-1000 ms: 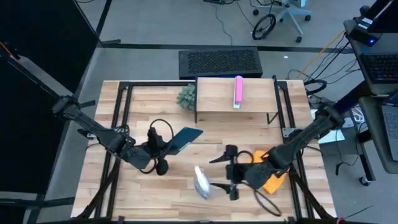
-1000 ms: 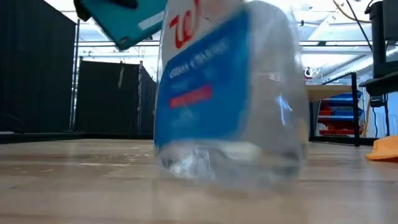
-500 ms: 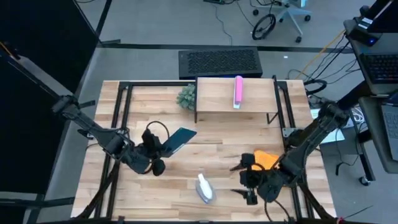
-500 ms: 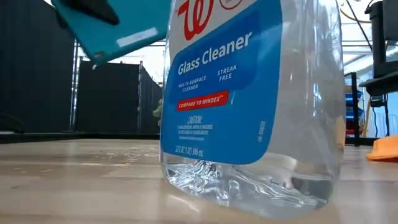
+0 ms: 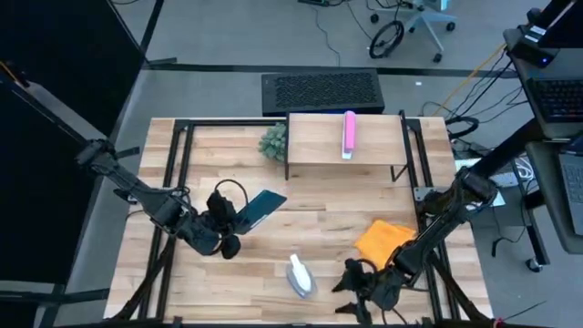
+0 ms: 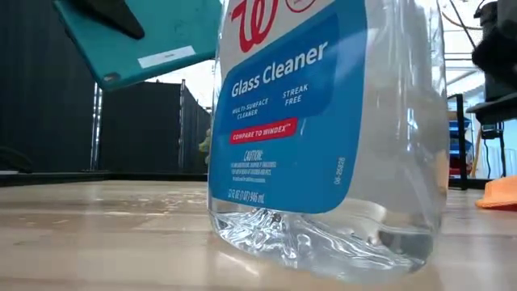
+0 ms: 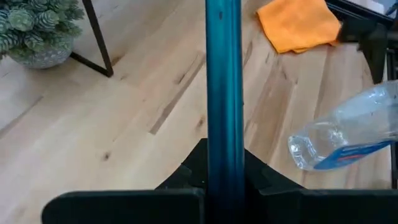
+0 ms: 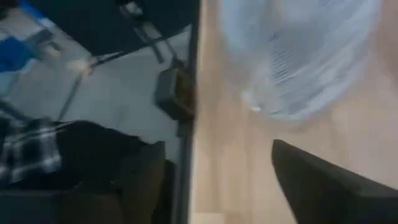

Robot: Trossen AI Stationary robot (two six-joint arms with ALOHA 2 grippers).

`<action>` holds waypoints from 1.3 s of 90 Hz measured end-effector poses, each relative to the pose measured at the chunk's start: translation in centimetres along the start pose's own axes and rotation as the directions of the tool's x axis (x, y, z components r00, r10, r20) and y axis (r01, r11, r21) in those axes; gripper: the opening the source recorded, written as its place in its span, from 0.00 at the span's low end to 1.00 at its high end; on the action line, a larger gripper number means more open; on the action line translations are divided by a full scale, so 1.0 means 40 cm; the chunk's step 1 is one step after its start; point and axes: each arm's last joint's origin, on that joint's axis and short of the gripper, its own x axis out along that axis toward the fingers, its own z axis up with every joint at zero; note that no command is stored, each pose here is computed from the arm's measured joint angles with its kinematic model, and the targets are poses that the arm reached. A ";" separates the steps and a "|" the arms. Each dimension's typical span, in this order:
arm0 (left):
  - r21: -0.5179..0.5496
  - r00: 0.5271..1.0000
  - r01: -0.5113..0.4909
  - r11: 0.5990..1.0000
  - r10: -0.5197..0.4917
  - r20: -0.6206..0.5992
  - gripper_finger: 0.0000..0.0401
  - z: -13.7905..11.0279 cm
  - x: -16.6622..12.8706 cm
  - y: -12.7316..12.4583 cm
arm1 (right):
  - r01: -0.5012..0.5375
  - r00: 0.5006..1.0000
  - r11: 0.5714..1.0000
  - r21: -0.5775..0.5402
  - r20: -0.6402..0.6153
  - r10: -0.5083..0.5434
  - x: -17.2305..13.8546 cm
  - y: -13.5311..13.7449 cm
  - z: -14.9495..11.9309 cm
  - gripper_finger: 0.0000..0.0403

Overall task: Apply microfiber cloth
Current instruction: Spray the tablet with the bottle cleaner, then wipe the tablet with the microfiber cloth

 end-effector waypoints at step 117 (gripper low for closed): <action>-0.225 0.871 -0.129 0.966 0.002 -0.492 0.02 -0.131 -0.088 0.017 | 0.312 0.928 0.869 -0.384 -0.073 -0.365 -0.105 -0.188 0.201 0.00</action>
